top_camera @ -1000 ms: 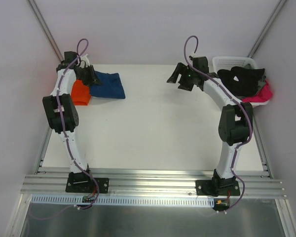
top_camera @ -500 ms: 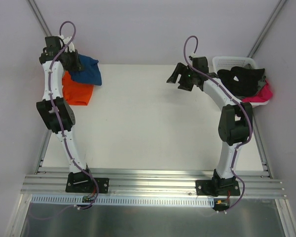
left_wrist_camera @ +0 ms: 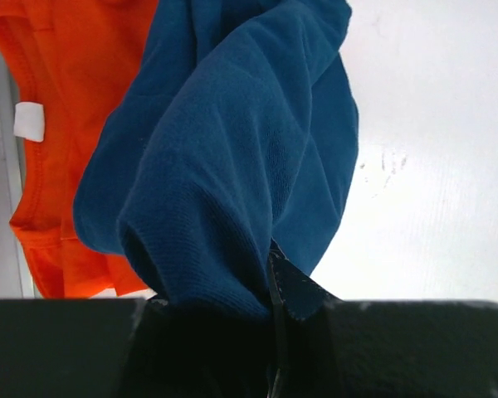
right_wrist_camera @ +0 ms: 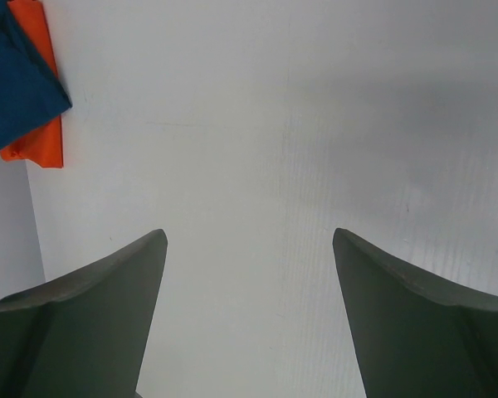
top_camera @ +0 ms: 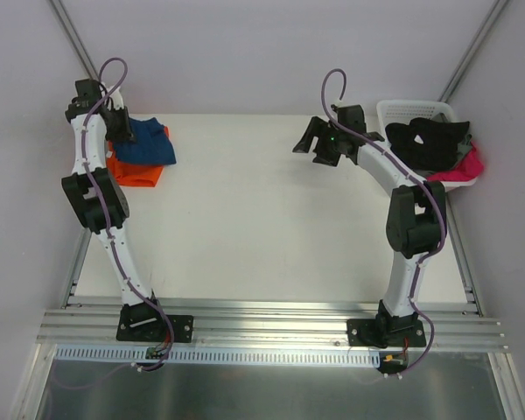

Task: Fold and stack the t-shirts
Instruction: Neatly place the folded tshirt to the corner

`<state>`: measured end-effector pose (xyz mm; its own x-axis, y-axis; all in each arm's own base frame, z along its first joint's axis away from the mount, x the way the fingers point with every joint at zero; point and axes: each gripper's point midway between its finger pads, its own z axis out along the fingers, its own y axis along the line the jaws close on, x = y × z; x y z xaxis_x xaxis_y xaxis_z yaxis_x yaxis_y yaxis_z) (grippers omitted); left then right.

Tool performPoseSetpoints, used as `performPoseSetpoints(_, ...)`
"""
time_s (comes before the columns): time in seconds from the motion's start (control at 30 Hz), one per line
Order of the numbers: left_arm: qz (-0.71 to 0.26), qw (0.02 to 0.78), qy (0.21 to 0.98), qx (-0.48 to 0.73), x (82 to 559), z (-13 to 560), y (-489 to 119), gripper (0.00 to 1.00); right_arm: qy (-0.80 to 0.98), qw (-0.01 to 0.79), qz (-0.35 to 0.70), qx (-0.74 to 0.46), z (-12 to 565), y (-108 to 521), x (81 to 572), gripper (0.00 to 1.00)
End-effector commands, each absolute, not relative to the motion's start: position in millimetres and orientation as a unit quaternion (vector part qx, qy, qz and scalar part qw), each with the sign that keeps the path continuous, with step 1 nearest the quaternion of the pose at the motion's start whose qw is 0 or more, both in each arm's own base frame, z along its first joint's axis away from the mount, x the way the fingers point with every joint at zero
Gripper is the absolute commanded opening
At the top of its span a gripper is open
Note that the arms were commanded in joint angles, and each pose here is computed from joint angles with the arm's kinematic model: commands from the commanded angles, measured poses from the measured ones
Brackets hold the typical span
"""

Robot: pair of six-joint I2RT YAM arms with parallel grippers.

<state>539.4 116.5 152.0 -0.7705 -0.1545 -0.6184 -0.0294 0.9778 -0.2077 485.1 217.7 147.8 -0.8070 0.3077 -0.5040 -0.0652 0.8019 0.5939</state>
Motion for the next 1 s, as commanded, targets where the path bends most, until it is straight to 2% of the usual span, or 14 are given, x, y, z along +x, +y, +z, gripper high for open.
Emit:
performPoseSetpoints(0.0, -0.054, 0.342, 0.937, -0.047, 540.6, 157.9, 131.3, 0.0, 0.886, 0.336, 0.316, 0.054, 175.9, 223.1, 484.2, 0.86)
performPoseSetpoints(0.6, 0.094, 0.32, 0.938, -0.088, 559.8, 120.6, 177.9, 0.01, 0.894, 0.318, 0.313, 0.044, 158.7, 232.9, 471.0, 0.86)
performPoseSetpoints(0.97, 0.139, 0.369, 0.917, -0.06, 595.9, 140.6, 161.7, 0.0, 0.893, 0.316, 0.318, 0.035, 157.1, 244.8, 469.1, 0.86)
